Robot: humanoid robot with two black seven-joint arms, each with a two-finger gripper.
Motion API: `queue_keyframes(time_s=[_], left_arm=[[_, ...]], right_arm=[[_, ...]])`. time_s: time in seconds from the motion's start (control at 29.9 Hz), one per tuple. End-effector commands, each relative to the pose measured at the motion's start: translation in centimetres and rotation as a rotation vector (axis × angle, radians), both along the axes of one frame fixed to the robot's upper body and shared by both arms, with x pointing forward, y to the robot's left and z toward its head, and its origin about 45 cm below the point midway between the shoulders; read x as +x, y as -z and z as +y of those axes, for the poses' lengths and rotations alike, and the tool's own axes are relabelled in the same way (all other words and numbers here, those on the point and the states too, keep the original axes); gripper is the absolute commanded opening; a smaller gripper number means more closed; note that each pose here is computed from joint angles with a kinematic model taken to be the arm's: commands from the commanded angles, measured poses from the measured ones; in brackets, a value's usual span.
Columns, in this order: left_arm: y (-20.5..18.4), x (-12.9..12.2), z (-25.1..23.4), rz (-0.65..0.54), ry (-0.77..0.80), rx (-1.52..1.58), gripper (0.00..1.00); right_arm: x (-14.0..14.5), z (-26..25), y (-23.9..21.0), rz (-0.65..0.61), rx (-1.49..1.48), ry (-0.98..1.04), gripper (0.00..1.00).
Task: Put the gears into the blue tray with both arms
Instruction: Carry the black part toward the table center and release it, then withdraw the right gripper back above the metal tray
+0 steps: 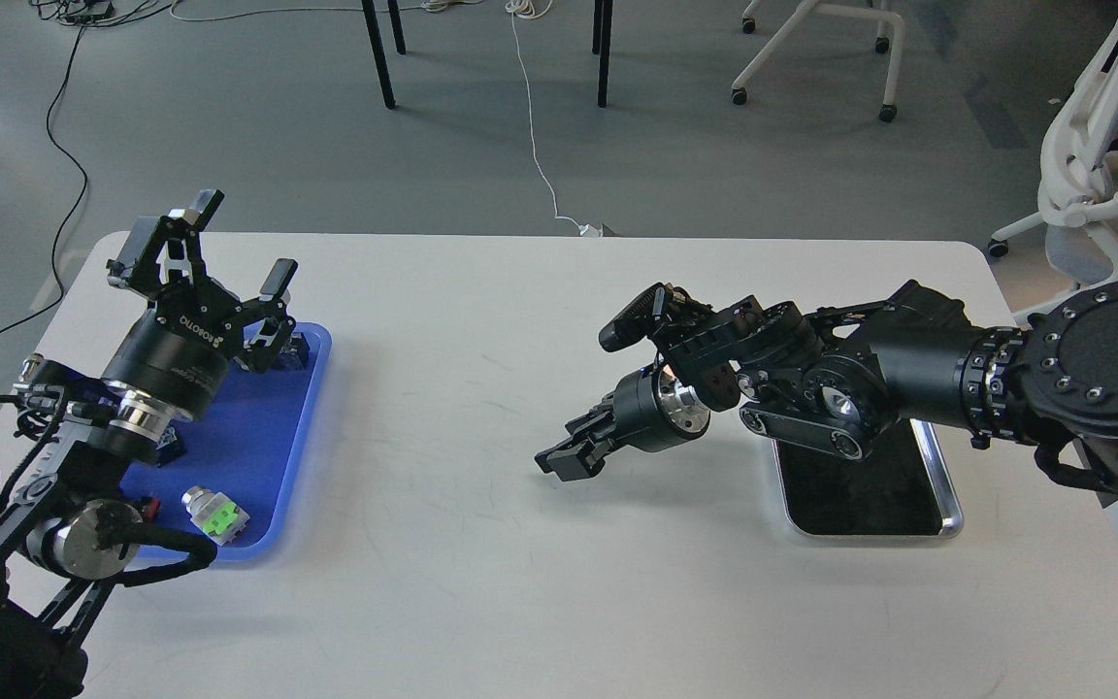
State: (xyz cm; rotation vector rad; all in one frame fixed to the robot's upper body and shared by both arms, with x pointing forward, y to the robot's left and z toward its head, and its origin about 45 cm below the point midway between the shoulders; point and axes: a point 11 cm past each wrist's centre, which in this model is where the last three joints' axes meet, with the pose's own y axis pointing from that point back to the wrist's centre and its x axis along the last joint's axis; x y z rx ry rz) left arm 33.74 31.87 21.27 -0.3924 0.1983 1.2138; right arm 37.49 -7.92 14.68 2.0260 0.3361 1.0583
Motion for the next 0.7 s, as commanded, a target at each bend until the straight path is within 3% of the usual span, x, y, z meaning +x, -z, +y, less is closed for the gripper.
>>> queue_keyframes(time_s=[0.0,0.1,0.27,0.43,0.67], left_arm=[[-0.1,0.0,0.3,-0.001,-0.001,0.012,0.98],[-0.3,0.0,0.7,-0.002,-0.003,0.024,0.98],[-0.5,0.0,0.9,-0.008,0.012,0.053,0.98],[-1.7,-0.2,0.1,-0.136,0.057,0.177,0.98],[-3.3,0.0,-5.2,-0.296,0.308,0.505,0.98]], right_arm=[[0.8,1.7,-2.2,0.008,0.096,0.049,0.95],[1.3,3.1,-4.9,0.035,0.217,0.097,0.97],[5.0,-2.8,-9.0,0.143,0.544,0.456,0.97],[6.7,-10.6,-8.4,0.298,0.878,0.86,0.97],[5.5,-18.6,-5.2,0.562,1.323,1.27,0.99]])
